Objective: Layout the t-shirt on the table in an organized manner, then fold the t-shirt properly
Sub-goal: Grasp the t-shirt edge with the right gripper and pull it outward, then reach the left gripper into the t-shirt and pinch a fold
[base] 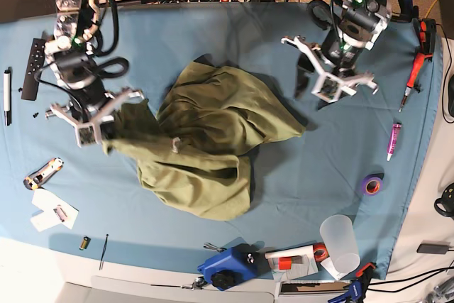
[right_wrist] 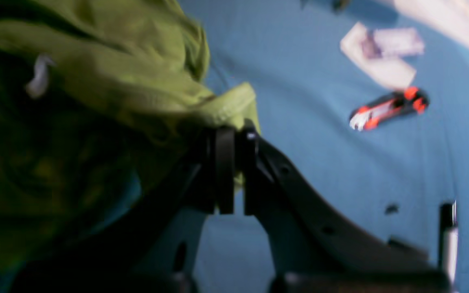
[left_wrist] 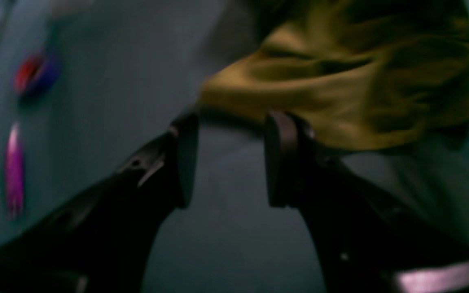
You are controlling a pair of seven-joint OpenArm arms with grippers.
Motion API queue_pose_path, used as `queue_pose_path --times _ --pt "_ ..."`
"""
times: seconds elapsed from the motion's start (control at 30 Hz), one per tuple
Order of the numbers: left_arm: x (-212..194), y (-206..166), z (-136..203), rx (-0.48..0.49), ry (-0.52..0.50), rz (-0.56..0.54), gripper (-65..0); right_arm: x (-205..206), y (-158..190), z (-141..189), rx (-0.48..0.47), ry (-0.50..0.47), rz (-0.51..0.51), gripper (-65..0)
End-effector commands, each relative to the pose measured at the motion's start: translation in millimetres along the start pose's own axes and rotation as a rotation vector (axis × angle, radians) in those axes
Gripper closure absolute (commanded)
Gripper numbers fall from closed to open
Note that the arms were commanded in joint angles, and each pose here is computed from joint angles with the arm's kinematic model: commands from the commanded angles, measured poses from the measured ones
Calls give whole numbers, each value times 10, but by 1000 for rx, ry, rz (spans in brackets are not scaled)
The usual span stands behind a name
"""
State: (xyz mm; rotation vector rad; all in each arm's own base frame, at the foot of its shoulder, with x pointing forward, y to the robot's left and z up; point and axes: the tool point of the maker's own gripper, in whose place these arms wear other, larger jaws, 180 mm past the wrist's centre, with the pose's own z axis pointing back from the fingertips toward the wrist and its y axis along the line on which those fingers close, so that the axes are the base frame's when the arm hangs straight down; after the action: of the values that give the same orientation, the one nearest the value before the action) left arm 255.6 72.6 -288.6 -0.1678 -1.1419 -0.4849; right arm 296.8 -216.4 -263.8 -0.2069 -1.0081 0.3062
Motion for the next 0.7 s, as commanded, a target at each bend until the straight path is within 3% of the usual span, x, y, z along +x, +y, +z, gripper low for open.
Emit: queue_pose_path --times 0.0,0.2,0.3,0.5,0.67 --pt "179 24 -1 -2 -61 -21 -275 27 -24 52 9 -16 17 0" --pt "372 -157 -107 -173 -132 -123 -283 -266 254 163 154 47 13 0" --pt "266 -267 -204 -255 -127 -175 -356 -292 279 173 165 52 10 0" --pt "352 -242 -444 -241 -158 -239 -380 -311 289 176 168 61 11 0" --pt "562 -433 -647 -315 -198 -300 -380 -393 407 222 228 76 56 0"
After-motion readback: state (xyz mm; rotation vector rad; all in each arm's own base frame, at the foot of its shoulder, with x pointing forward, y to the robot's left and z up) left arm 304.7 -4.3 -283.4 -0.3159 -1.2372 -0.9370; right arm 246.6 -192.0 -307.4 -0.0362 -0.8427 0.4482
